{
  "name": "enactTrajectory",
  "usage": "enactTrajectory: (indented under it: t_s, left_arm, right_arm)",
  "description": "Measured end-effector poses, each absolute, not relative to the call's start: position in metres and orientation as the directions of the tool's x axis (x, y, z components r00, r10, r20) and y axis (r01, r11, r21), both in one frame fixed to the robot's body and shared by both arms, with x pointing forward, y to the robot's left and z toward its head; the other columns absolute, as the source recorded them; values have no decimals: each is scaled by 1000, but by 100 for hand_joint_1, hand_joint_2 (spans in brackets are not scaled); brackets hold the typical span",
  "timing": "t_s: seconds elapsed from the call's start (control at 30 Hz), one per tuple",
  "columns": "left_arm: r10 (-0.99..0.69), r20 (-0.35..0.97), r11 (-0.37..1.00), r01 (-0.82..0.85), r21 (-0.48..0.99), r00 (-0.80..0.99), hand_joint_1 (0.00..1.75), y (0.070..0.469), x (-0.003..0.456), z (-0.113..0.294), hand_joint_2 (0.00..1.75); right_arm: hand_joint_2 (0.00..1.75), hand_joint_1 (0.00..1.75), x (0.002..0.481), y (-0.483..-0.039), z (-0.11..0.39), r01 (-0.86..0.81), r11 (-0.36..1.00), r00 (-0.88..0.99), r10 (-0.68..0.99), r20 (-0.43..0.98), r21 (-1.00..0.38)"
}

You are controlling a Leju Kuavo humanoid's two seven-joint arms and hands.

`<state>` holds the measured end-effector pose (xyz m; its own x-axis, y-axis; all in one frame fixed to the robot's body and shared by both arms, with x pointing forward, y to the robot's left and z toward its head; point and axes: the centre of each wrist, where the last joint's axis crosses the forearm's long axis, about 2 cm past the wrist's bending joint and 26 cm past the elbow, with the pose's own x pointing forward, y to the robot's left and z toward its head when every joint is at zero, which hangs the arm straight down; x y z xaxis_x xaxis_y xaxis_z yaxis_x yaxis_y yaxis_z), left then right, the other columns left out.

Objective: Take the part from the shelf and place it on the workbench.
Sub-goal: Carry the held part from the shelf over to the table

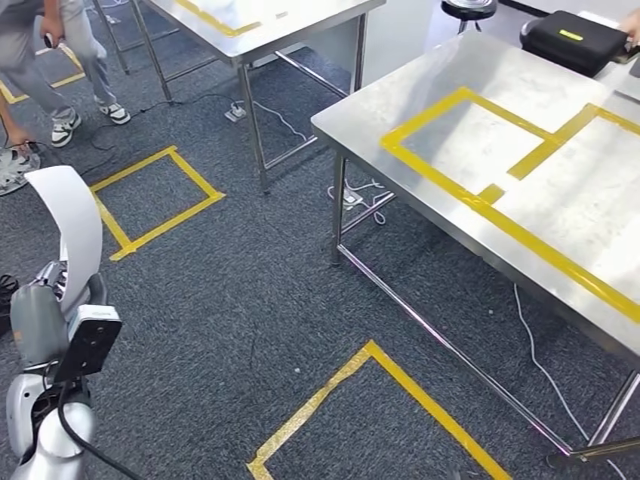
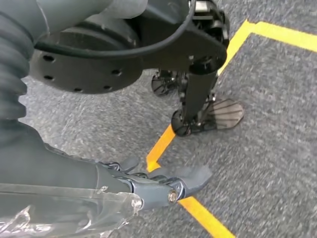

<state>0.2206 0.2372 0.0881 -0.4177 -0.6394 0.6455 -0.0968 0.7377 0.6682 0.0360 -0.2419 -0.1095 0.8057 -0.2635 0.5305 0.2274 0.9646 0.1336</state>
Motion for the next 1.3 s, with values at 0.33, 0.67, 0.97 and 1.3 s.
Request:
enactTrajectory:
  t_s: [0.33, 0.67, 0.97, 1.3]
  left_arm:
    - [-636, 655, 740, -85, 667, -408, 175, 237, 218, 86, 175]
    - [-634, 660, 744, -83, 663, -403, 175, 237, 218, 85, 175]
    - [-631, 663, 746, -80, 661, -403, 175, 236, 218, 84, 175]
    - [-643, 639, 730, -86, 678, -422, 175, 236, 219, 82, 175]
  right_arm:
    - [175, 0, 33, -242, -110, 232, 965, 814, -263, 518, 125]
    - [175, 0, 34, -242, -110, 229, 965, 814, -260, 520, 124]
    - [175, 0, 31, -242, -110, 223, 967, 822, -252, 510, 120]
    - [175, 0, 36, -242, -110, 218, 969, 818, -249, 518, 120]
